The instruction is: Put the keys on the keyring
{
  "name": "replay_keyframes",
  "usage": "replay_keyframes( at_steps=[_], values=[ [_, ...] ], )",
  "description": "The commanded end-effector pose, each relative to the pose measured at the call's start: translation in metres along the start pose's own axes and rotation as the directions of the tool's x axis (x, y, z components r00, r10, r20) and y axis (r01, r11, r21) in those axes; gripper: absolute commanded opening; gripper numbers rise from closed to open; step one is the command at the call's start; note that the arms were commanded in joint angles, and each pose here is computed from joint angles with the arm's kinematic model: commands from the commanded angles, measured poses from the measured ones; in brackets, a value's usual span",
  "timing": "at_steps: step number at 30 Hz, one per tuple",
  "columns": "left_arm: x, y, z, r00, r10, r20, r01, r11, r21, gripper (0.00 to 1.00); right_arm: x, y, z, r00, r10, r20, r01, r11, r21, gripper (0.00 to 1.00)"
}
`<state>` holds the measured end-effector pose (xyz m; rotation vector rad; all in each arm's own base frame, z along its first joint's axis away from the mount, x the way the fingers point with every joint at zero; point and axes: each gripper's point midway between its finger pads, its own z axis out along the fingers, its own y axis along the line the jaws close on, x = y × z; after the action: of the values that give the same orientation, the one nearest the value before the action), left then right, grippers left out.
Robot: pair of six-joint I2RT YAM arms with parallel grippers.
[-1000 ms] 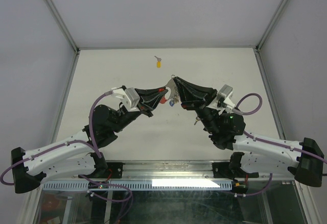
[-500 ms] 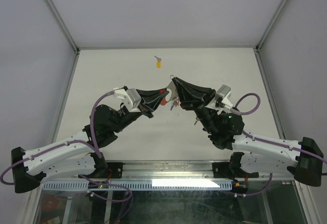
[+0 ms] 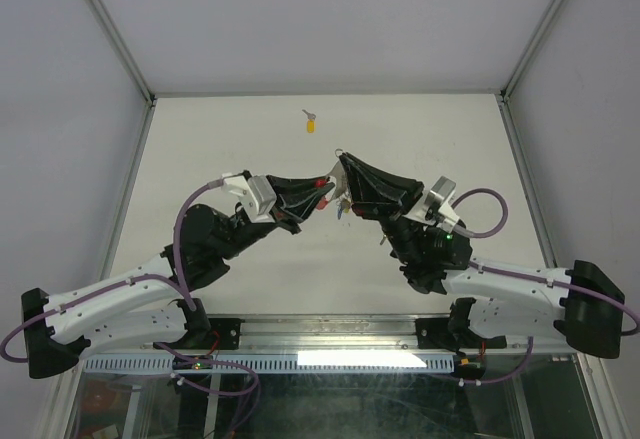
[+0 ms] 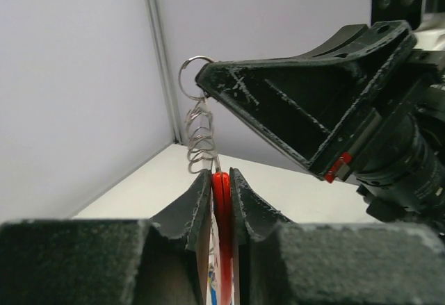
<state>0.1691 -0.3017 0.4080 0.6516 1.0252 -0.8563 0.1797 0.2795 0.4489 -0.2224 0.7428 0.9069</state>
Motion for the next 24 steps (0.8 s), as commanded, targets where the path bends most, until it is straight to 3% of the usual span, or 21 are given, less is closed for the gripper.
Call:
replay_keyframes(
  at_steps=[1, 4, 10, 19, 24],
  values=[
    [-0.048, -0.030, 0.004, 0.992, -0.021, 0.127, 0.000, 0.986, 0.165, 0.16, -0.023, 0.000, 0.001, 0.990, 0.006, 0.140, -0.005, 1.000, -0.002, 0.00],
    [-0.052, -0.032, 0.003, 0.991, -0.025, 0.132, 0.001, 0.984, 0.177, 0.27, -0.031, 0.000, 0.001, 0.981, 0.010, 0.195, -0.010, 1.000, -0.003, 0.00],
    [-0.071, -0.028, -0.009, 0.985, -0.038, 0.165, 0.010, 0.986, 0.164, 0.36, -0.038, 0.003, -0.003, 0.974, -0.005, 0.226, 0.013, 0.999, -0.036, 0.00],
    [-0.089, -0.024, -0.029, 0.982, -0.046, 0.182, 0.018, 0.988, 0.152, 0.38, -0.040, 0.025, -0.019, 0.978, -0.022, 0.209, 0.066, 0.976, -0.209, 0.00],
    [-0.078, -0.031, -0.030, 0.989, -0.029, 0.145, 0.001, 0.982, 0.189, 0.31, -0.046, 0.047, -0.026, 0.979, 0.011, 0.205, 0.062, 0.936, -0.347, 0.00]
  ],
)
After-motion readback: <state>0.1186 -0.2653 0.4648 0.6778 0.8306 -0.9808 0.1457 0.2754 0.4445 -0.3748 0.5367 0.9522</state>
